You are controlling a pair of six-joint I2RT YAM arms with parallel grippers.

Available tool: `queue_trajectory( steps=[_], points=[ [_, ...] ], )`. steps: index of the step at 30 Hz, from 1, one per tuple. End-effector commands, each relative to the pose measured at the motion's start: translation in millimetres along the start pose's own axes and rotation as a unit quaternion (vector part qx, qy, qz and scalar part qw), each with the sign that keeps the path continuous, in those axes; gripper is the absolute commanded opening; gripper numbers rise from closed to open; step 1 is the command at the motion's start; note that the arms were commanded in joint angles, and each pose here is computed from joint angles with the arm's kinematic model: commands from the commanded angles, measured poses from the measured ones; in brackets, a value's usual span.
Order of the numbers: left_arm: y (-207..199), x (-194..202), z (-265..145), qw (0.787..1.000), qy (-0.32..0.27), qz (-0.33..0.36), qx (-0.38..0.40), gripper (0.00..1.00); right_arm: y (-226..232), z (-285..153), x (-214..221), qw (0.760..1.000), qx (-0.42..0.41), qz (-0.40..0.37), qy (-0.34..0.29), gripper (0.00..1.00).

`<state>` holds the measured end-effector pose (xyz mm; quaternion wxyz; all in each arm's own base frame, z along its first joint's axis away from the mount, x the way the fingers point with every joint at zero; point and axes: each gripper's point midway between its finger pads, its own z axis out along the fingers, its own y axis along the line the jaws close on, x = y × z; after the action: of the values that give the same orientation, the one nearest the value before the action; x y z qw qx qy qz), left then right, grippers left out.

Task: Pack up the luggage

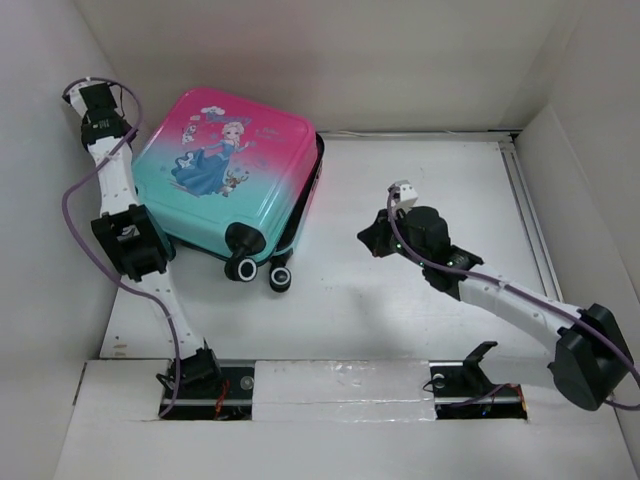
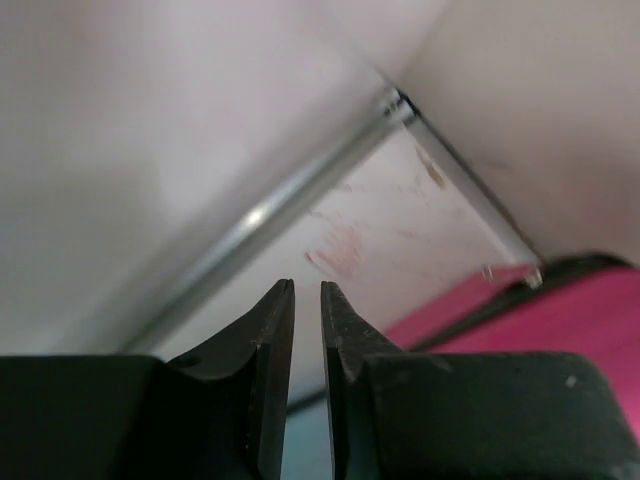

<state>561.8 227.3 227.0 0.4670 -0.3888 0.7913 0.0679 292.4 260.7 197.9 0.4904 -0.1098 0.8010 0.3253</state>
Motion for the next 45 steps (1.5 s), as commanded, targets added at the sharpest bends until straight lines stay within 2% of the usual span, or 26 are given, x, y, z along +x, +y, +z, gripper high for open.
queue_trajectory(
  steps=[1,4,7,10,11,13,14,16,18,20,21,24,25,26,28,30,31,33,35,36,39,40,41,42,43,45],
  points=[
    [-2.8,-52.2,-9.1,0.997,-0.076,-0.003,0.006,0.13,7.8,12.7,-8.4,1.000,-0.012,-0.008,-0.024,0.00],
    [-11.7,-20.8,13.5,0.999,-0.027,0.016,0.039,0.09,2.4,26.7,-2.0,1.000,-0.001,-0.003,-0.011,0.00],
    [-38.6,54.1,35.6,0.993,0.069,0.039,0.086,0.00,2.6,41.8,-7.8,1.000,0.003,-0.003,-0.015,0.00],
    [-82.8,110.9,24.2,0.984,0.107,0.067,0.122,0.00,-3.8,58.0,-20.1,0.999,0.029,-0.002,-0.027,0.00],
    [-81.6,149.7,22.8,0.979,0.146,0.072,0.123,0.00,-8.1,60.8,-24.5,0.999,0.044,-0.002,-0.032,0.00],
    [-114.8,155.9,-6.2,0.974,0.131,0.059,0.176,0.00,-9.8,66.8,-36.7,0.997,0.057,-0.007,-0.046,0.00],
    [-109.1,193.0,-12.8,0.966,0.176,0.039,0.183,0.00,-16.5,66.2,-41.9,0.996,0.071,-0.006,-0.052,0.00],
    [-125.5,181.4,-41.2,0.961,0.154,0.018,0.227,0.00,-31.3,64.5,-52.7,0.994,0.092,-0.005,-0.061,0.00],
    [-120.0,191.2,-63.2,0.960,0.161,0.013,0.230,0.00,-61.7,61.1,-70.8,0.987,0.141,-0.002,-0.080,0.00],
    [-123.5,193.8,-81.5,0.959,0.153,0.007,0.240,0.00,-88.3,61.9,-72.5,0.982,0.174,0.005,-0.072,0.00],
    [-108.2,216.4,-85.3,0.957,0.173,0.003,0.231,0.00,-100.1,58.6,-73.1,0.980,0.188,0.009,-0.069,0.00],
    [-108.7,206.6,-119.0,0.953,0.146,-0.038,0.262,0.00,-136.6,54.4,-66.9,0.971,0.228,0.037,-0.058,0.00],
    [-95.2,236.7,-125.8,0.949,0.175,-0.042,0.259,0.00,-147.6,50.8,-64.4,0.969,0.239,0.041,-0.056,0.00],
    [-98.3,232.6,-143.8,0.946,0.163,-0.048,0.276,0.00,-150.0,50.2,-55.8,0.968,0.242,0.048,-0.049,0.00],
    [-82.4,257.9,-151.6,0.947,0.168,-0.048,0.270,0.00,-146.4,52.3,-53.8,0.971,0.229,0.049,-0.048,0.00],
    [-84.9,269.5,-175.0,0.942,0.164,-0.041,0.290,0.00,-140.9,60.7,-49.8,0.976,0.206,0.050,-0.041,0.00],
    [-71.2,292.7,-178.2,0.943,0.178,-0.037,0.277,0.00,-136.4,65.2,-52.6,0.980,0.191,0.045,-0.041,0.00],
    [-71.0,303.7,-200.0,0.941,0.175,-0.032,0.289,0.00,-109.2,82.5,-69.9,0.989,0.140,0.027,-0.042,0.00],
    [-58.3,324.3,-212.2,0.939,0.187,-0.037,0.288,0.00,-104.5,105.3,-71.7,0.993,0.117,0.023,-0.020,0.00],
    [-62.7,321.8,-229.7,0.933,0.178,-0.034,0.312,0.00,-76.1,117.7,-107.2,0.997,0.070,0.009,-0.039,0.00],
    [-41.9,340.5,-246.5,0.935,0.186,-0.031,0.301,0.00,-58.3,157.6,-106.3,0.999,0.036,-0.006,0.014,0.00],
    [-43.6,335.4,-264.3,0.930,0.173,-0.030,0.323,0.00,-28.2,163.6,-157.3,0.999,0.005,-0.023,-0.026,0.00],
    [-33.5,334.4,-273.9,0.932,0.162,-0.037,0.322,0.00,-18.0,174.6,-178.6,0.999,-0.007,-0.030,-0.022,0.00],
    [-27.1,345.3,-272.9,0.935,0.170,-0.028,0.311,0.00,-29.5,184.7,-150.8,1.000,0.002,-0.021,0.019,0.00],
    [-31.4,332.2,-290.2,0.931,0.148,-0.037,0.332,0.00,-5.1,179.4,-194.8,0.999,-0.017,-0.039,-0.022,0.00],
    [-13.7,324.5,-294.2,0.941,0.132,-0.038,0.308,0.00,0.3,173.3,-210.1,0.998,-0.014,-0.045,-0.028,0.00]
  ],
)
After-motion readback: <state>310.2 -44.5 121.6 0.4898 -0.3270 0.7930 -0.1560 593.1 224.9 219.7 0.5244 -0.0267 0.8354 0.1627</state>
